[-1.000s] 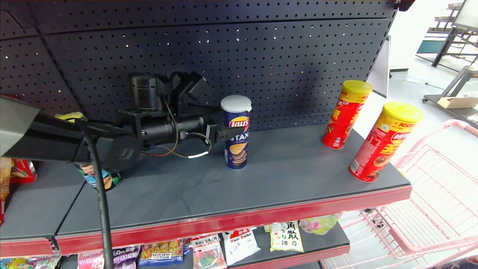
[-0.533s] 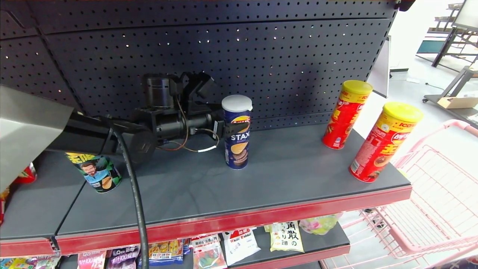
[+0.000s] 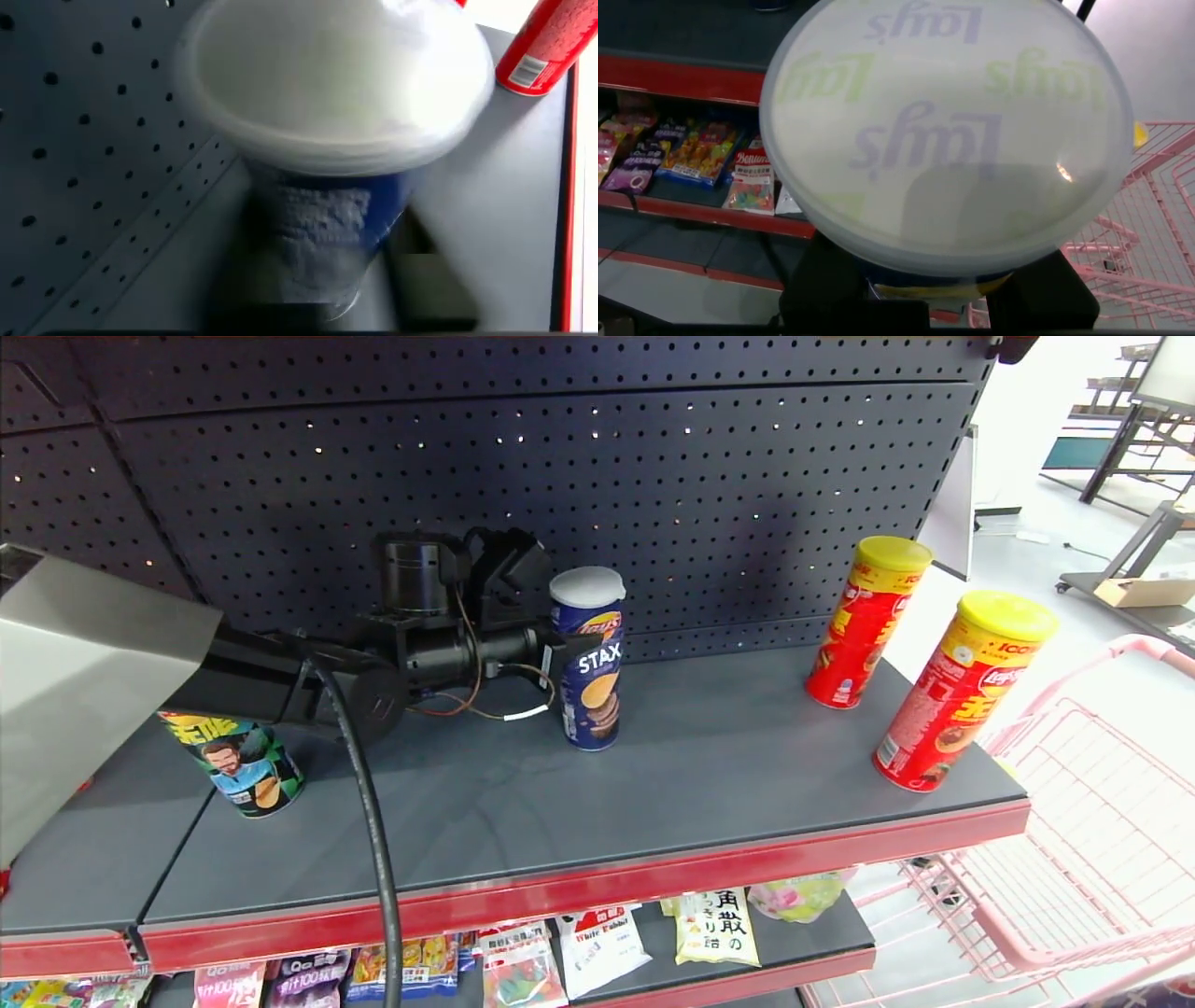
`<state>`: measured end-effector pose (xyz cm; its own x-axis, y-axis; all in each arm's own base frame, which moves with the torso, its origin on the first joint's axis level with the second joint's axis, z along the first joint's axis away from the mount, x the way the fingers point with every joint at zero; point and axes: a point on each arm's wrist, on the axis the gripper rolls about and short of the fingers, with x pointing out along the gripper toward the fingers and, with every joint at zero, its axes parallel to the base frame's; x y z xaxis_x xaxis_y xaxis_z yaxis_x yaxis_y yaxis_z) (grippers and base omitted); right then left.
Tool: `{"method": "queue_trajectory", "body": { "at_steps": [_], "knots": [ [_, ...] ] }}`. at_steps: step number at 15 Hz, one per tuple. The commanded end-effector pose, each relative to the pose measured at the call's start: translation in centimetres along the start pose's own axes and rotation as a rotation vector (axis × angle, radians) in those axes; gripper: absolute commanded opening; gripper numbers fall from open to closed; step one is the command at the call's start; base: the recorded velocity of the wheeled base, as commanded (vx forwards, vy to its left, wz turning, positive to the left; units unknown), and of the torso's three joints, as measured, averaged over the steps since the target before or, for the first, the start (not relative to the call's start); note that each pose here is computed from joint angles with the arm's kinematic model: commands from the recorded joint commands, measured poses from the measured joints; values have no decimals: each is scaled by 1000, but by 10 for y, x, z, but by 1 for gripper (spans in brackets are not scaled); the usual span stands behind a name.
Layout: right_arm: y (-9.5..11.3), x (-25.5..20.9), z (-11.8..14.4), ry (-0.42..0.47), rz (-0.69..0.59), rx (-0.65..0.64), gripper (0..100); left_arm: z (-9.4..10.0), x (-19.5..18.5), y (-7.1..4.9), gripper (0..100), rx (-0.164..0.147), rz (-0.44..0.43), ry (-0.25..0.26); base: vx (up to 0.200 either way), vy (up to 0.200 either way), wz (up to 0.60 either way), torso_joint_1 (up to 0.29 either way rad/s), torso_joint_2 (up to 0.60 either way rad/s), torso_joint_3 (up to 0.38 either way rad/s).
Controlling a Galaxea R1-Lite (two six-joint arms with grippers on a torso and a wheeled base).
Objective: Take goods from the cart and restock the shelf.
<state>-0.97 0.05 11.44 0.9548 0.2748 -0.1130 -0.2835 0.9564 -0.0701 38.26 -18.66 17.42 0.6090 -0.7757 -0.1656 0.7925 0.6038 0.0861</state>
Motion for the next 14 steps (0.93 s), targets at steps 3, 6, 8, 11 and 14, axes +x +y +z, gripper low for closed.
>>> {"method": "queue_trajectory", "body": {
  "at_steps": [3,6,8,11,14],
  "knots": [
    [0,0,-1,3,1,1,0,3,0,-4,0,6,-10,-9,0,0,0,0,0,0],
    [0,0,0,-1,3,1,0,18,-11,-10,0,20,-66,-45,0,0,0,0,0,0],
    [0,0,1,1,6,-1,0,33,-25,-24,0,46,-142,-78,0,0,0,0,0,0],
    [0,1,-1,7,9,1,0,32,-42,-51,0,41,-257,-60,0,0,0,0,0,0],
    [0,1,-1,8,14,0,0,11,-43,-58,0,110,-294,-15,0,0,0,0,0,0]
  ]
}}
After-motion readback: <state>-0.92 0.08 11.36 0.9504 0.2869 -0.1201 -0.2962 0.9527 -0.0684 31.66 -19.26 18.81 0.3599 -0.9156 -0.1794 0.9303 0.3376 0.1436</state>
